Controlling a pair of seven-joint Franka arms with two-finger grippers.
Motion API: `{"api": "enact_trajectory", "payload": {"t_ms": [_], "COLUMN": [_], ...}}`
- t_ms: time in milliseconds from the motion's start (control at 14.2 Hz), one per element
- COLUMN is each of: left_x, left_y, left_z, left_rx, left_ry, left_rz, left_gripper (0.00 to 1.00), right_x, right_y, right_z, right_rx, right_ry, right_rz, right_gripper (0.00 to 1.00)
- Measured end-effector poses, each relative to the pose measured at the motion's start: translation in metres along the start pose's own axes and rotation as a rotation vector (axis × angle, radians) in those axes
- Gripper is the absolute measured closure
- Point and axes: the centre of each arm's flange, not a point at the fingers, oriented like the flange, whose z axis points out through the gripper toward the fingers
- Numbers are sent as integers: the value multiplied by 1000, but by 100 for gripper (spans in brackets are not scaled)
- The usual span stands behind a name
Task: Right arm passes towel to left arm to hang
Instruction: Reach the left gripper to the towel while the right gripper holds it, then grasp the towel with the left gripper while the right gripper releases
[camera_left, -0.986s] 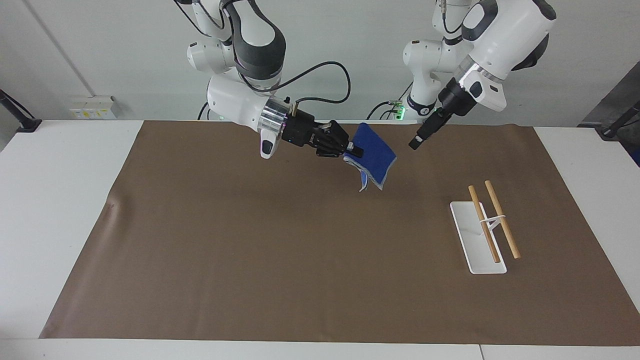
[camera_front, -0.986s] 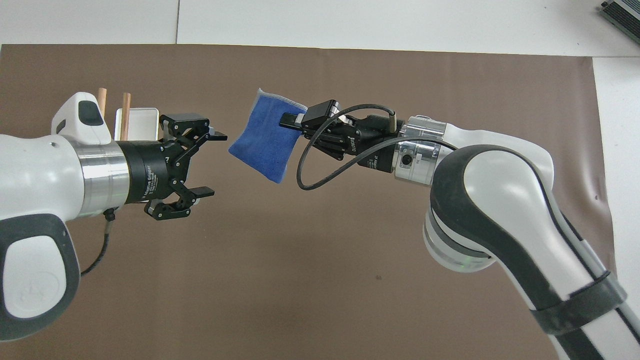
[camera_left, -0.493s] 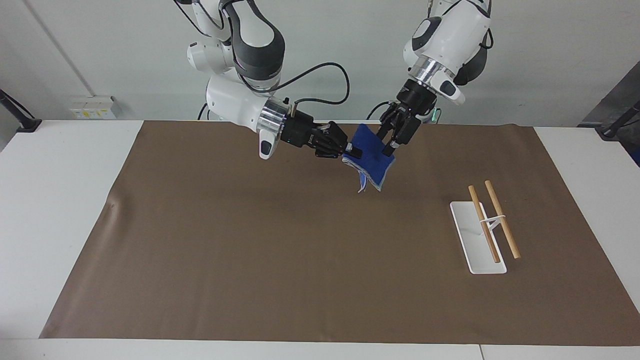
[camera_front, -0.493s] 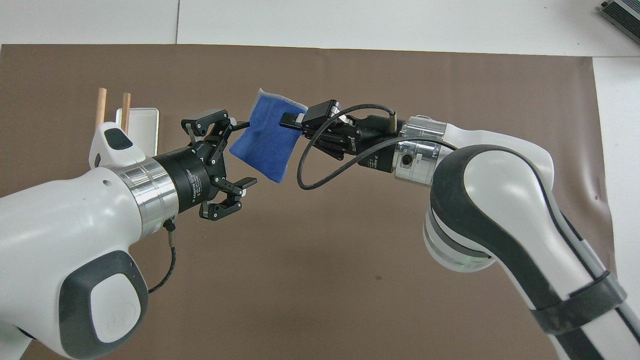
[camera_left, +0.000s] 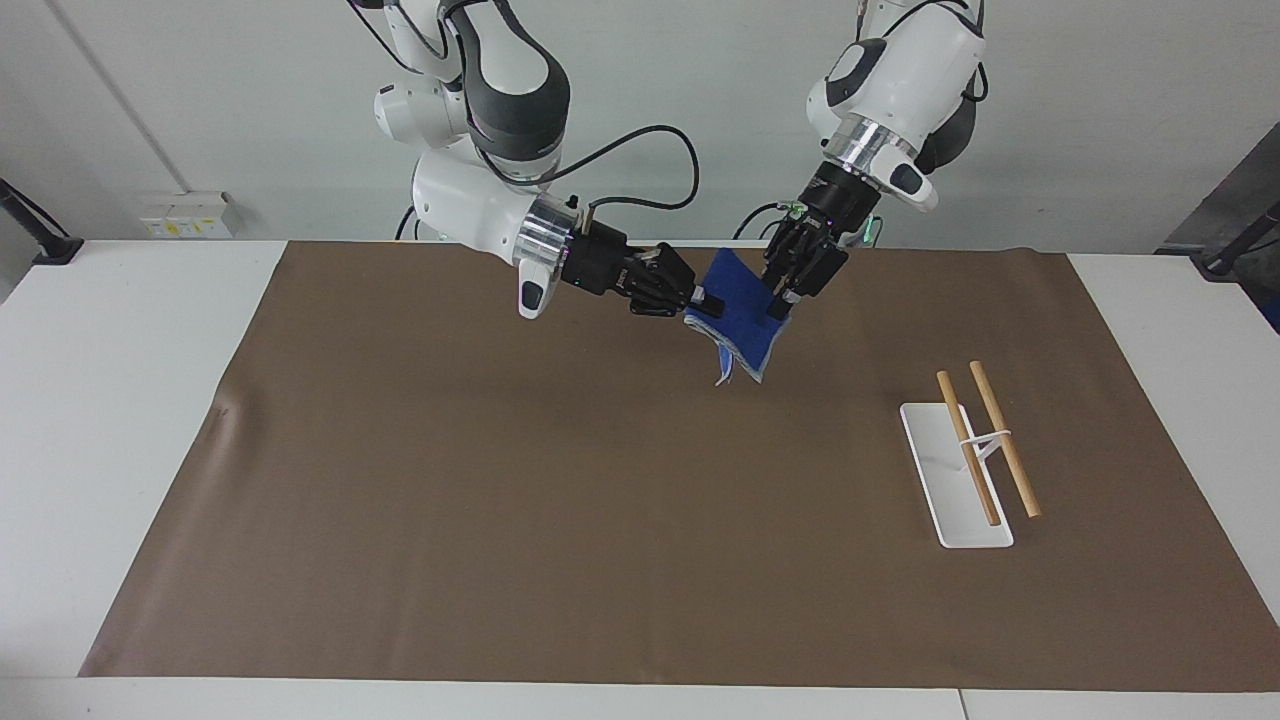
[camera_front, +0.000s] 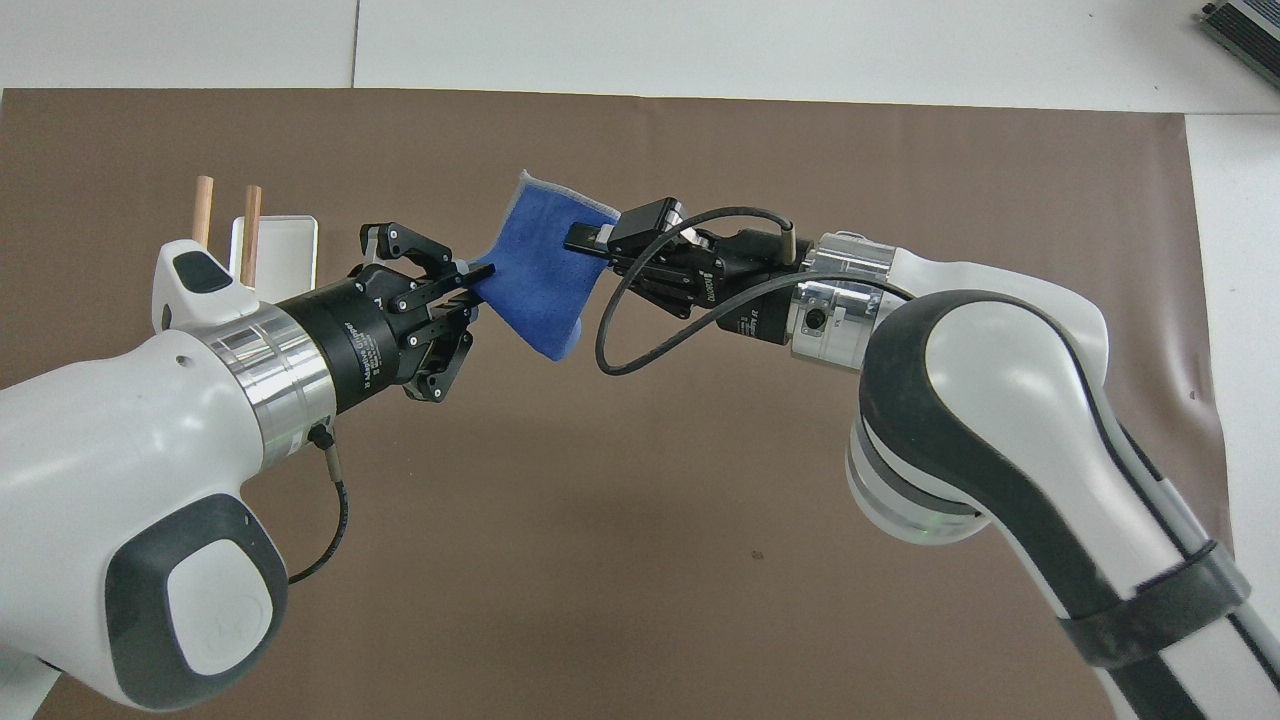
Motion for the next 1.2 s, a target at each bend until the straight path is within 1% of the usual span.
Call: {"api": "enact_trajectory", "payload": {"t_ms": [70, 141, 423, 563, 704, 775, 915, 986, 1056, 1127, 1197], "left_x": [0, 1, 2, 3, 5, 9, 18, 25, 32, 40, 49], "left_y": [0, 1, 1, 2, 3, 5, 9, 11, 11, 11, 11], "left_z": [0, 0, 0, 0, -1, -1, -1, 0, 5, 12, 20], "left_rx": [-1, -3, -5, -6, -8, -10, -17, -26, -35, -45, -59], "left_ry": [0, 1, 2, 2, 5, 8, 19, 27, 38, 49, 63], "left_rz": [-1, -2, -4, -5, -9, -14, -28, -36, -45, -52, -62], "left_gripper": [96, 97, 97, 97, 97, 97, 97, 97, 97, 97, 97], "right_x": [0, 0, 1, 2, 5, 7, 12, 15, 18, 20, 22], "right_y": [0, 0, 0, 1, 2, 4, 10, 14, 19, 24, 30], "right_z": [0, 0, -1, -1, -4, -6, -9, -11, -13, -14, -15], "right_rx": [0, 0, -1, -2, -11, -34, -124, -178, -243, -302, -365], "right_ry": [0, 0, 8, 15, 49, 61, 96, 124, 144, 151, 151], "right_rz": [0, 0, 1, 1, -3, -26, -112, -156, -201, -236, -269], "right_gripper": [96, 96, 96, 94, 75, 65, 40, 30, 18, 8, 0]}}
